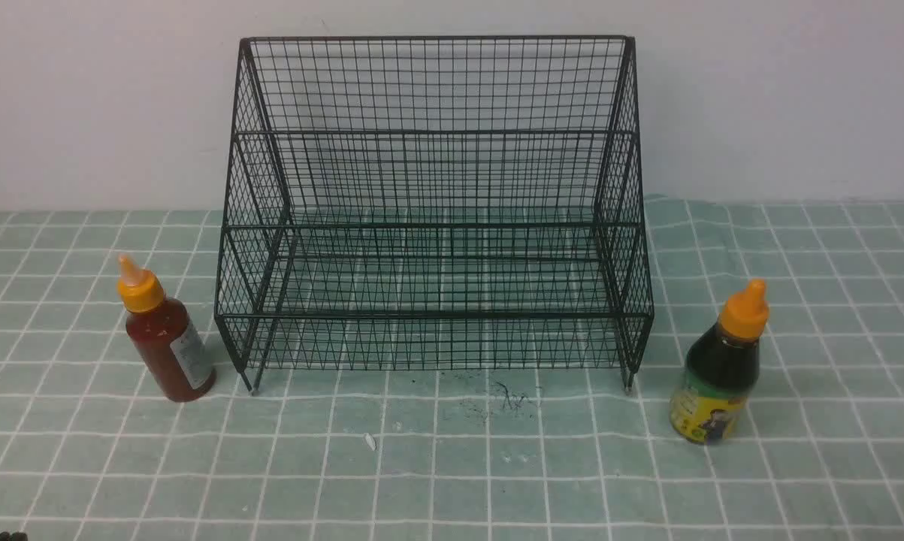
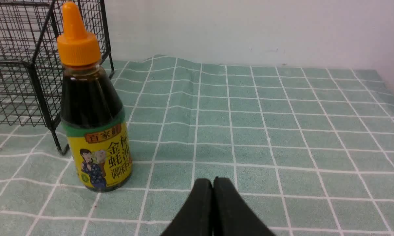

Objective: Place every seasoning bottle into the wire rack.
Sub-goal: Use the right arm to grab the condiment bottle closest to it

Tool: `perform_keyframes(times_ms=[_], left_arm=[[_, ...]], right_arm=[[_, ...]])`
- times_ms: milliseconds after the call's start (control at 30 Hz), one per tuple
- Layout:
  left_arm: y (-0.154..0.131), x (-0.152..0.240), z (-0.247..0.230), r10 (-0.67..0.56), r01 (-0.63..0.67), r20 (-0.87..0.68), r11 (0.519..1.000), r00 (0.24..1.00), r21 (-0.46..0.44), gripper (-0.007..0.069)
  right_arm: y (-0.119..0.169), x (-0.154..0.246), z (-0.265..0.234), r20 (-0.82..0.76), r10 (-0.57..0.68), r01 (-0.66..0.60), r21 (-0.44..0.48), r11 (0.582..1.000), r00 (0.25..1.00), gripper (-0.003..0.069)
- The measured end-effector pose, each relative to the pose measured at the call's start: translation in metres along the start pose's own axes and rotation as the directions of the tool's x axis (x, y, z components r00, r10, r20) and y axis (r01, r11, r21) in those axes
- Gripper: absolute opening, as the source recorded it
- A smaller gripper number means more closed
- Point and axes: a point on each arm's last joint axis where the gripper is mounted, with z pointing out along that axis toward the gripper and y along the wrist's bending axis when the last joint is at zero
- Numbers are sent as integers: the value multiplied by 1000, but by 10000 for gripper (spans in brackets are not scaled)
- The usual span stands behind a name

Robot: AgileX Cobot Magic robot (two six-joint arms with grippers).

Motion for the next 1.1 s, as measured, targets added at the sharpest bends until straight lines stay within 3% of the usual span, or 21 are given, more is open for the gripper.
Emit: perform_keyframes(times_ms=[833,933,1000,1033,1067,1100], left_arm=[[0,0,0,0,0,0,1000,1000,0,-6],[0,0,0,0,0,0,1000,1000,0,-6],[0,0,0,0,0,0,1000,1000,0,-6],[0,0,0,0,0,0,1000,1000,0,-6],[0,0,0,0,0,0,1000,1000,0,-6],[0,0,0,0,0,0,1000,1000,0,-6]], right_arm=[[0,0,0,5,3,-3,-1,1000,1000,-13],[1,-2,0,36,73,-73,-18,997,997,-13],[3,-9,0,116,238,-232,-63,971,964,-13],[3,-15,-1,170,366,-353,-102,930,915,-13],[3,-16,-1,180,372,-358,-104,928,911,-13],[1,-25,-3,247,538,-512,-166,843,806,-13]])
